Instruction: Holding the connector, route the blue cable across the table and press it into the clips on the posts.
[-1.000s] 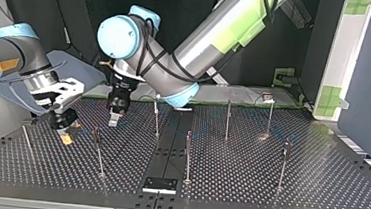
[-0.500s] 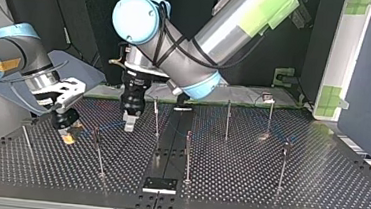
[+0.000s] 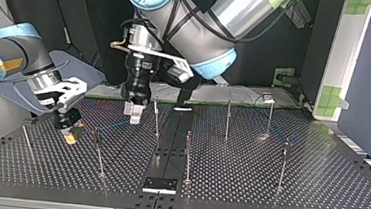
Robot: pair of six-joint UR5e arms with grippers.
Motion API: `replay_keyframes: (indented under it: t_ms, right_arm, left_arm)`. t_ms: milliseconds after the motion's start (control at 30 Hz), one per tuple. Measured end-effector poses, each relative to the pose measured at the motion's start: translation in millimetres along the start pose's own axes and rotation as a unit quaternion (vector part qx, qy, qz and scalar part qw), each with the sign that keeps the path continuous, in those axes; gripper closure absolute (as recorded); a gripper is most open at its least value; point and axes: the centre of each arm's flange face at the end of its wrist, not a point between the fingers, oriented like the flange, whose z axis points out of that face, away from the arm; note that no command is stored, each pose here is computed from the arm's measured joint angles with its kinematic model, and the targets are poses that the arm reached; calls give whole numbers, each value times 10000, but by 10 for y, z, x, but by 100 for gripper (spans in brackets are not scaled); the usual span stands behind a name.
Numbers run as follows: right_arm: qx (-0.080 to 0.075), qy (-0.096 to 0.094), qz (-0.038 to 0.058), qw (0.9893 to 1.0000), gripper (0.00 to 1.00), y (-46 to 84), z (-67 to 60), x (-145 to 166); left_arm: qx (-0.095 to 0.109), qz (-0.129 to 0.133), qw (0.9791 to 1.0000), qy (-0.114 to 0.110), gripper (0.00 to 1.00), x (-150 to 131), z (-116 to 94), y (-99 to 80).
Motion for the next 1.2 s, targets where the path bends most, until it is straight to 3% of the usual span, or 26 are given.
replay_keyframes:
  t_ms: [333,1200]
  right_arm:
    - [3,-3,-2,10000,100,-14,3,-3]
    - [-5,-13,2,10000,100,-6,5,-14]
  left_arm:
    - [-89,-202,9997,-67,1,235,-113,212]
    - [-83,-187,9998,-65,1,838,-487,748]
